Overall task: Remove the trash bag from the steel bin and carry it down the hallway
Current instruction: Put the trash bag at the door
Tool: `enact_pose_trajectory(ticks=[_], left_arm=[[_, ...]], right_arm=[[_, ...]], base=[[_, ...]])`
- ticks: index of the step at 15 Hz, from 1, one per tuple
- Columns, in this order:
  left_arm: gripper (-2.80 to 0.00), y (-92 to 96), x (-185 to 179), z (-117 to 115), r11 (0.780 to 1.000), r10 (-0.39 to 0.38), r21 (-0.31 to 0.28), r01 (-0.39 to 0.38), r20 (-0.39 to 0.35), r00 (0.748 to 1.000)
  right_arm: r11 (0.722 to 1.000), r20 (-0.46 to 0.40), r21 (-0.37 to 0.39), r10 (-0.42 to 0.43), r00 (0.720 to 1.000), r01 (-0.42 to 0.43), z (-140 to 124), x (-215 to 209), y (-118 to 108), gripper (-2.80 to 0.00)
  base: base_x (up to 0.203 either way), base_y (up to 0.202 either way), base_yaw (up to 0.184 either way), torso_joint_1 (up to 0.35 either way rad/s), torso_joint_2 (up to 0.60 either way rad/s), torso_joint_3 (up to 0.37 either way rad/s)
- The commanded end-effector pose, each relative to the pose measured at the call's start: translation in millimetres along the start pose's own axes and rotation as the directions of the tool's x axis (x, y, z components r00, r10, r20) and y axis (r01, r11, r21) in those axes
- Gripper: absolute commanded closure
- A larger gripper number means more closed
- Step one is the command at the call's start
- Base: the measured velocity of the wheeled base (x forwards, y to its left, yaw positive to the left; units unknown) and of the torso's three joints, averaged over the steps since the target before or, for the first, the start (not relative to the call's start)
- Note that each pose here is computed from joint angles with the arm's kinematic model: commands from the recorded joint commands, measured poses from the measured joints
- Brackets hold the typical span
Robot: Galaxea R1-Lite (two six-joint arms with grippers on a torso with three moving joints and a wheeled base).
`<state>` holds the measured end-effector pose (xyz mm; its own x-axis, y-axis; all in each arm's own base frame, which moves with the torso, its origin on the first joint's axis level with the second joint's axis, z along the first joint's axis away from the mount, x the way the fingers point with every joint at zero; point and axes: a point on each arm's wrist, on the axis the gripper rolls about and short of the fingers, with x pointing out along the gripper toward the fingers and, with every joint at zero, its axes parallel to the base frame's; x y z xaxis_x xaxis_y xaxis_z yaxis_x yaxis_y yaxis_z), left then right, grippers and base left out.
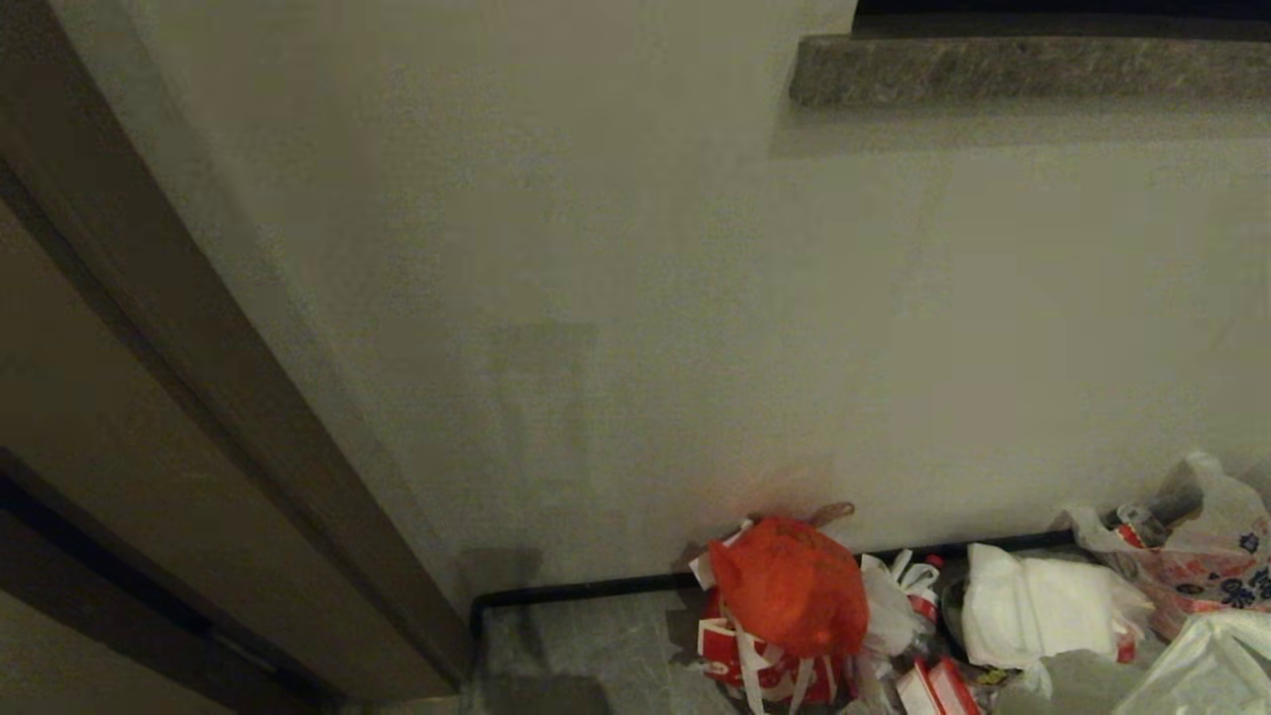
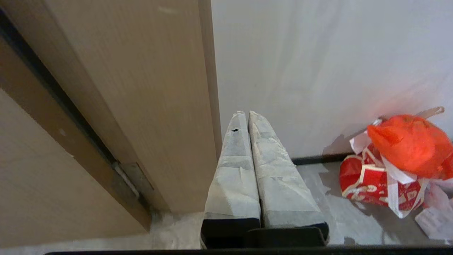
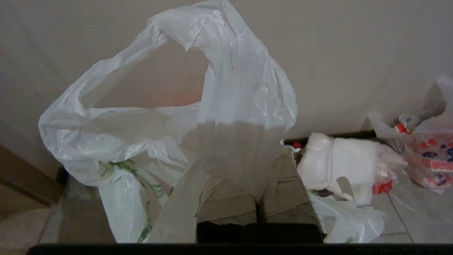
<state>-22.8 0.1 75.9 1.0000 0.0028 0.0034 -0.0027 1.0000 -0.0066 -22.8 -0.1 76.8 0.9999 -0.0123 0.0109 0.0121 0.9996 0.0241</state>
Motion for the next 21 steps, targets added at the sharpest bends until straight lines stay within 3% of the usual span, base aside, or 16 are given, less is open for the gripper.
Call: enact_pose_trajectory(ticks=[1, 21], left_arm=[[0.0, 0.0, 0.1, 0.1, 1.0, 0.0, 0.0, 0.0, 0.0, 1.0], [0.0, 0.0, 0.1, 0.1, 1.0, -0.001, 0.002, 0.001, 0.0, 1.0]], right_arm=[[1.0, 0.0, -0.001, 0.0, 1.0, 0.0, 0.2, 0.0, 0.0, 0.0], [1.0, -0.008, -0.002, 0.0, 1.0, 0.0, 0.1, -0.4, 0.0, 0.0]], base=[[0.0, 0.0, 0.0, 0.002, 0.0, -0.193], [0.0, 0.0, 0.0, 0.003, 0.0, -0.175]])
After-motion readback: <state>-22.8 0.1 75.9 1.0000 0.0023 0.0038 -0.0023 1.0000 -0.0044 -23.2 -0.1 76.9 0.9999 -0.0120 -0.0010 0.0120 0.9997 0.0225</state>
